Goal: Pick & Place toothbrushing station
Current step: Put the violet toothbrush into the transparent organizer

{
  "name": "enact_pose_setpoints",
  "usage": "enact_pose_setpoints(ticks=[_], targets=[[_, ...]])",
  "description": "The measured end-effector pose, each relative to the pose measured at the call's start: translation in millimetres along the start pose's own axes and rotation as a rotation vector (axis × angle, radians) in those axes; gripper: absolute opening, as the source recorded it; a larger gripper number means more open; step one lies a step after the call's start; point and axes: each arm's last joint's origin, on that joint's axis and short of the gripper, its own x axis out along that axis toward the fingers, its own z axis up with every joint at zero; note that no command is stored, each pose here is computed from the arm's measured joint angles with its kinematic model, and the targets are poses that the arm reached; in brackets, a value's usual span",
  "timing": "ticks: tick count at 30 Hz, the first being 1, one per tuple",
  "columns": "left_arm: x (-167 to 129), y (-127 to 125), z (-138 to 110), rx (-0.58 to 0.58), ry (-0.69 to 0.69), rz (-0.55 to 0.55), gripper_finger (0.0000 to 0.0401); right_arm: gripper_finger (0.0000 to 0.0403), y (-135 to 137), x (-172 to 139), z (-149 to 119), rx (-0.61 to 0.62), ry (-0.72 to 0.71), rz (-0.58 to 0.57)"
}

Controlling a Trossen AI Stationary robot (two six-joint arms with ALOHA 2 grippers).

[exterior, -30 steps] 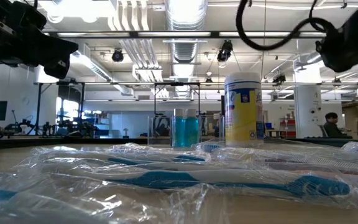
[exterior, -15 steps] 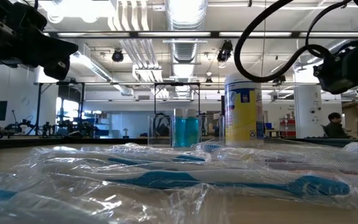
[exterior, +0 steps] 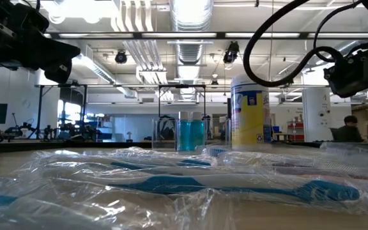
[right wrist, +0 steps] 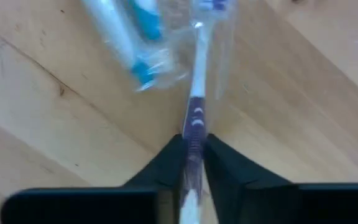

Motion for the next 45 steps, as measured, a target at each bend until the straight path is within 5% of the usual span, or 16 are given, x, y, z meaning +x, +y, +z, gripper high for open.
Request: enact_pose_setpoints(ticks=[11, 20, 24, 33, 45], targets=[[0, 0, 0, 0.009, -0.004, 0.000, 0.0006, 0.0010, -6, -38, 0, -0.045, -0.111, 0.109], [0, 0, 4, 0.041, -0.044, 0.006, 0.0010, 0.0007, -2, -109, 2, -0.268, -0.752, 0.379], [0, 0, 6, 0.020, -0.066, 0.004, 0.0005, 0.0007, 4, -129, 6, -0.432, -0.991, 0.384], [0, 0, 7, -0.068, -0.071, 0.012, 0.0014, 0.0008, -9, -102, 20, -0.534, -1.196, 0.120], [8, 1, 0, -0.054, 0.007, 0.001, 0.0003, 0.0008, -31, -49, 28, -0.673, -1.476, 0.200]])
